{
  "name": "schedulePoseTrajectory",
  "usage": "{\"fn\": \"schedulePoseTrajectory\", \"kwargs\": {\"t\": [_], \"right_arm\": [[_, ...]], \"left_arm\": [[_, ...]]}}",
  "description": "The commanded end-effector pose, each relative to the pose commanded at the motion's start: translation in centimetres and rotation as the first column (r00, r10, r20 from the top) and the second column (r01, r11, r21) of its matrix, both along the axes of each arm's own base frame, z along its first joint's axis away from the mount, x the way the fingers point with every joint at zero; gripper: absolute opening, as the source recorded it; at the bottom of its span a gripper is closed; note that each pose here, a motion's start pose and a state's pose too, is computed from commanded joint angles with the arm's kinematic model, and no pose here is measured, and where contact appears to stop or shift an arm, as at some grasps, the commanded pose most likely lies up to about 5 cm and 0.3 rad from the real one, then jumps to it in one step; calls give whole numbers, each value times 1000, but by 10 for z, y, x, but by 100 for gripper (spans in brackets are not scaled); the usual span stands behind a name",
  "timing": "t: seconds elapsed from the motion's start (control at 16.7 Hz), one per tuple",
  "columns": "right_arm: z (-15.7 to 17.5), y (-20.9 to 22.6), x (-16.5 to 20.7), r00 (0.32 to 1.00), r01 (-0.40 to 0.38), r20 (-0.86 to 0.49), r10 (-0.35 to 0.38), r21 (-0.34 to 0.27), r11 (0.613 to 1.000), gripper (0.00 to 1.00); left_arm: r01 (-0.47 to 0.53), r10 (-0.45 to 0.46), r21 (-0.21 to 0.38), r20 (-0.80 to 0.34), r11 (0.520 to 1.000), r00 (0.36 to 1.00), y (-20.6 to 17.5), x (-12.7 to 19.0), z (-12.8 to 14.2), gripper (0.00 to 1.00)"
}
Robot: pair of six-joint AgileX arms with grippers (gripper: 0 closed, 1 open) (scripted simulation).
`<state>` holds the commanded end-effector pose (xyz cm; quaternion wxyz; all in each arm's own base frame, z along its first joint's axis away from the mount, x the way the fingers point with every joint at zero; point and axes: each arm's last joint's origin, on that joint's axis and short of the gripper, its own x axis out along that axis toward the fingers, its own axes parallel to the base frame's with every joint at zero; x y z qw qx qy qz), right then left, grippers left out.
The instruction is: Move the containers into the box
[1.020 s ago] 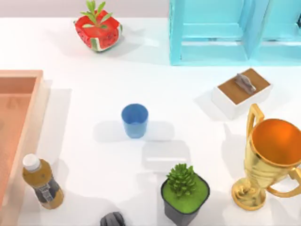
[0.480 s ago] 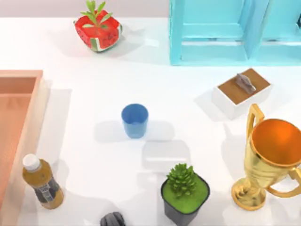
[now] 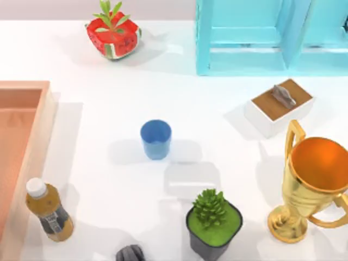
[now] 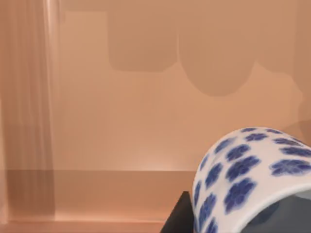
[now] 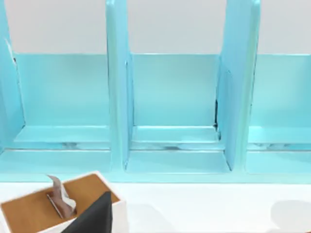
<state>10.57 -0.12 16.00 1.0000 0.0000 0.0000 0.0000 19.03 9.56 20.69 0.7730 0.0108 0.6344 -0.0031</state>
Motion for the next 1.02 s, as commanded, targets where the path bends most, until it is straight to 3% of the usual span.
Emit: {"fn": "schedulePoseTrajectory", "kwargs": {"t": [0.6, 1.02], "right_arm": [[0, 0, 0, 1000, 0, 0, 0, 0, 1000, 100], [0, 0, 0, 1000, 0, 0, 0, 0, 1000, 100]], "left_arm": [[0, 0, 0, 0, 1000, 1000, 0, 0, 0, 98], [0, 0, 0, 0, 1000, 1000, 0, 0, 0, 100]]}}
